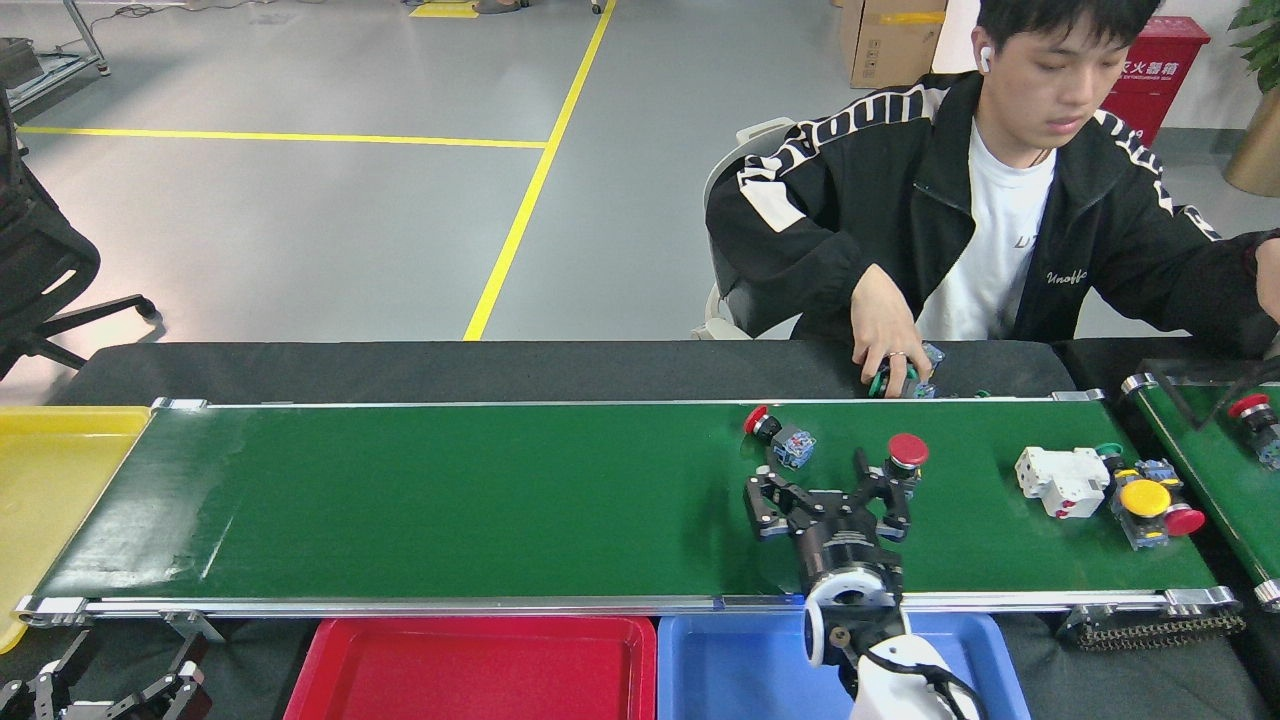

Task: Pick switch part from conveyor to tray

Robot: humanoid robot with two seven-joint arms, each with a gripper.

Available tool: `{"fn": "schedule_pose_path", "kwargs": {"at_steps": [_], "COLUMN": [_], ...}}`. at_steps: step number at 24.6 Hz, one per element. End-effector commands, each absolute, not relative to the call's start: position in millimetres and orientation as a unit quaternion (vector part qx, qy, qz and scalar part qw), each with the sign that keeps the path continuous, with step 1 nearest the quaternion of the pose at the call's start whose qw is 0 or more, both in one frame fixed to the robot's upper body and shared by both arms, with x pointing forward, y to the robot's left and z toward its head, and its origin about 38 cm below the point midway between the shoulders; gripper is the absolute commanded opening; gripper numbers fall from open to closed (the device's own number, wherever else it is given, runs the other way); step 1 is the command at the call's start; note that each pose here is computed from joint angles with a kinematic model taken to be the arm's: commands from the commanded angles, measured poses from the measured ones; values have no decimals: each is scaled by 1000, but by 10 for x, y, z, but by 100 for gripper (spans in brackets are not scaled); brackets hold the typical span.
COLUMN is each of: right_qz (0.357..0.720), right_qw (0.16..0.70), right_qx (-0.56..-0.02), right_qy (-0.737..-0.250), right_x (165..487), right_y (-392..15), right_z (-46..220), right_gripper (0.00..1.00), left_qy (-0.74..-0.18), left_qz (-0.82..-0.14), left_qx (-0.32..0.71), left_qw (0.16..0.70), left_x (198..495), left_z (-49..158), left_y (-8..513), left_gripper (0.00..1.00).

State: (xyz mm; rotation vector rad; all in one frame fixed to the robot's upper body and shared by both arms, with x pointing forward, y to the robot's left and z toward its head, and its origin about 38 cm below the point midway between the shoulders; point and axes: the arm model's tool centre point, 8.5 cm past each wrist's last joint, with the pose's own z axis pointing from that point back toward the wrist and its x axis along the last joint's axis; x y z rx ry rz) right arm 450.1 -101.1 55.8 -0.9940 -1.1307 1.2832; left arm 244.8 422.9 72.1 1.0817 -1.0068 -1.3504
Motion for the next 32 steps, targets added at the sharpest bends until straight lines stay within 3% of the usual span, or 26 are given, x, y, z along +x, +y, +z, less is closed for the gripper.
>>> {"fn": "schedule_pose_path", "kwargs": {"at_steps": [1, 9, 13, 15, 16, 18, 20, 26, 29, 32], "right_qz": [540, 581, 581, 586, 593, 605, 608, 610, 599, 607], "right_qw": [544, 550, 548, 548, 541, 530, 524, 499, 450, 348], "right_qx": [-425, -417, -413, -407, -404, -394, -385, -360, -322, -258], "right_qy": [-481, -431, -437, -437, -438, -445, -456, -500, -579, -666], "right_x": [4662, 5028, 5087, 5073, 5059, 5049, 5049, 5035, 4760, 4239], "right_y": [-932, -724, -691, -664, -621, -565, -541, -391, -111, -4], "right_z": [690, 581, 650, 628, 620, 614, 625, 778, 1024, 1228], "right_gripper": [99, 99, 95, 49, 31, 24, 5, 2, 2, 2], "left_qy": [-426, -437, -438, -437, -438, -438, -438, -436, -426, -417], "left_qz": [-566, -570, -583, -584, -583, -583, -583, -573, -565, -558], "left_qx": [465, 464, 460, 460, 460, 460, 459, 464, 472, 480], "left_qw": [531, 518, 507, 507, 507, 507, 507, 516, 526, 533], "left_x": [2481, 2601, 2743, 2742, 2742, 2747, 2744, 2698, 2613, 2540], "left_z": [793, 839, 820, 812, 813, 817, 814, 815, 816, 827], "left_y": [4243, 4166, 4032, 4025, 4025, 4025, 4029, 4085, 4194, 4298], "left_gripper": [100, 100, 100, 100, 100, 100, 100, 100, 100, 100]}}
